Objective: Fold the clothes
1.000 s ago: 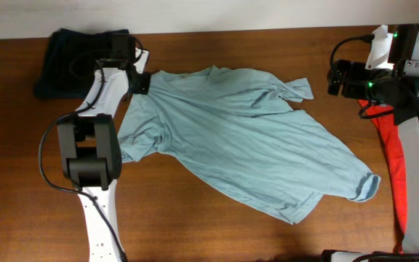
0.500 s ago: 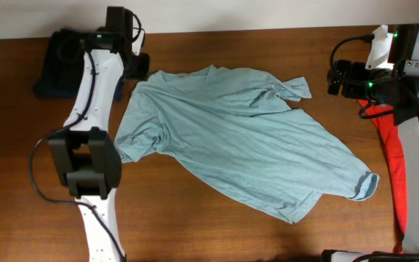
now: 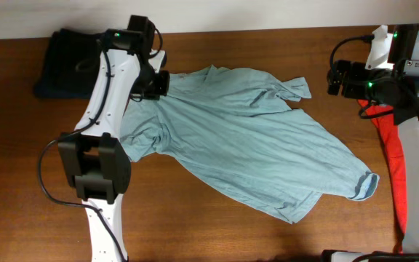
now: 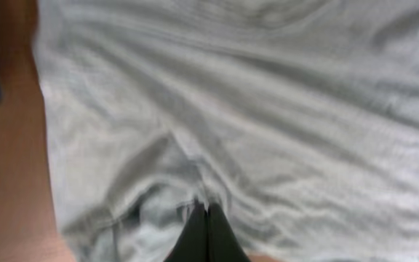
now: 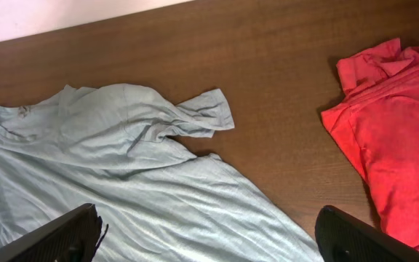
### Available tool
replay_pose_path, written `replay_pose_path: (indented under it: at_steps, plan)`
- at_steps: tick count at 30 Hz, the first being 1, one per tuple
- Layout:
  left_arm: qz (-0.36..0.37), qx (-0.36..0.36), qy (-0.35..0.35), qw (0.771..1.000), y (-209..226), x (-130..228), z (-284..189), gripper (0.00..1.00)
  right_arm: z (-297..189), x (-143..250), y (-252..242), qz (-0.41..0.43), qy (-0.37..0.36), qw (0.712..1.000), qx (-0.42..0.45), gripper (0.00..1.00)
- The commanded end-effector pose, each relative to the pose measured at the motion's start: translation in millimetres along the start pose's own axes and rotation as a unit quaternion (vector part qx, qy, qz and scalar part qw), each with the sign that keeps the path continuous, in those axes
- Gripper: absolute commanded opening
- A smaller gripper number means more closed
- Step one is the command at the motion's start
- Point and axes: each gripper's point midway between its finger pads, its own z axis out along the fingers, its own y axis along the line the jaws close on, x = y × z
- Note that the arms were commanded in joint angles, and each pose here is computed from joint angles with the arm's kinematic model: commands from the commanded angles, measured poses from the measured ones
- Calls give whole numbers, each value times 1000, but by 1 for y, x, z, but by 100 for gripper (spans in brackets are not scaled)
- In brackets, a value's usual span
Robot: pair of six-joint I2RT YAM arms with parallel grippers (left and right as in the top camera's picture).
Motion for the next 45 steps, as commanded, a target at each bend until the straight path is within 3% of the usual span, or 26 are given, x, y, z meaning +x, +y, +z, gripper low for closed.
replay_pose_path:
  at_steps: [1, 4, 12, 24, 30, 37, 45]
  plan:
    - [-64, -71, 23, 995, 26, 16, -7, 0, -1, -2, -1, 1, -3, 1000, 2, 99]
    - [-98, -123, 58, 986, 43, 37, -12, 1, -1, -2, -1, 1, -3, 1000, 2, 98]
    - [-124, -136, 118, 976, 45, 68, -13, 1, -1, -2, -1, 1, -3, 1000, 2, 99]
    - [-159, -146, 130, 968, 54, 86, 66, 1, -1, -2, -1, 1, -3, 1000, 2, 98]
    - [-162, -136, 169, 962, 55, 125, 112, 1, -1, -2, -1, 1, -3, 1000, 2, 99]
    - [-171, -102, 244, 949, 39, 159, 106, 1, -1, -2, -1, 1, -3, 1000, 2, 99]
    - [-151, -160, 286, 933, 56, 181, 84, 1, -1, -2, -1, 1, -3, 1000, 2, 98]
